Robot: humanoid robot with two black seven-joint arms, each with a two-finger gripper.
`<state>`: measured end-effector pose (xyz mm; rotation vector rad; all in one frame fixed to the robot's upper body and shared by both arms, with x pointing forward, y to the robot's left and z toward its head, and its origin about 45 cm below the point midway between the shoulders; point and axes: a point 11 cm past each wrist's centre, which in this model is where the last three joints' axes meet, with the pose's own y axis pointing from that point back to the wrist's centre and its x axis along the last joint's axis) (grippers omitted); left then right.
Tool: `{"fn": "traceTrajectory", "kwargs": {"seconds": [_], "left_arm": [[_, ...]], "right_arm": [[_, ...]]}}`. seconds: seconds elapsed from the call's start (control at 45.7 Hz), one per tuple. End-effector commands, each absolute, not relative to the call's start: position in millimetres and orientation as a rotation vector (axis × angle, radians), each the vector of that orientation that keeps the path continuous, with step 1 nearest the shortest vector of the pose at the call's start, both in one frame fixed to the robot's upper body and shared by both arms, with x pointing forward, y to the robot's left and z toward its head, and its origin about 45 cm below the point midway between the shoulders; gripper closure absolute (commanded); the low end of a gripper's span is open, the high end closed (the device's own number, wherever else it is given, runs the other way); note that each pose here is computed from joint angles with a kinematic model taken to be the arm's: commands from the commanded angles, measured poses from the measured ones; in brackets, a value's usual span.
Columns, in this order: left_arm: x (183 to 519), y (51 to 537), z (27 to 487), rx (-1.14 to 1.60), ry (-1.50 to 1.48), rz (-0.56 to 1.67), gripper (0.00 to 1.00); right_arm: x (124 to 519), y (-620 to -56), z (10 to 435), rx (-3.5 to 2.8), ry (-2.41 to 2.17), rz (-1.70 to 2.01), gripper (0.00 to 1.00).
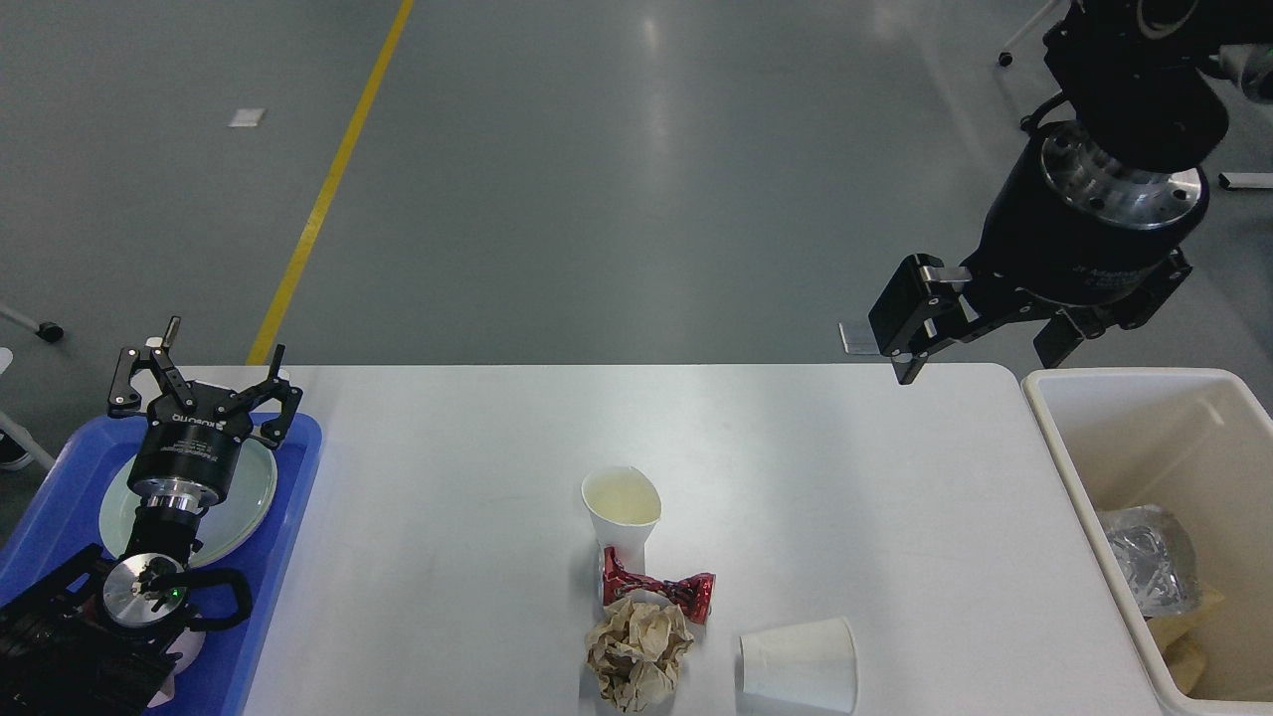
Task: Tidy desktop
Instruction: 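Raise the right gripper up out of the bin, then move the right gripper down to the paper cup with liquid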
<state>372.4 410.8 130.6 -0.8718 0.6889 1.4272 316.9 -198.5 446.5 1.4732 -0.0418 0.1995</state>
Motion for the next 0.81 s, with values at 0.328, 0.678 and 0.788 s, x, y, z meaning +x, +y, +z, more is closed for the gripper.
{"fn": "traceTrajectory", "kwargs": {"seconds": [0.328, 0.678, 0.788], "left_arm": [[373, 411, 131, -0.873, 0.689, 1.425, 0.02], [373, 411, 131, -0.873, 0.689, 1.425, 0.02], [373, 411, 131, -0.873, 0.689, 1.425, 0.02]], "right_arm": [[315, -176, 396, 1.578, 0.036, 0.098, 0.0], [352, -133, 292, 1.75, -0.116, 0.039, 0.0], [356, -131, 250, 1.774, -0.16, -0.021, 0.01]]}}
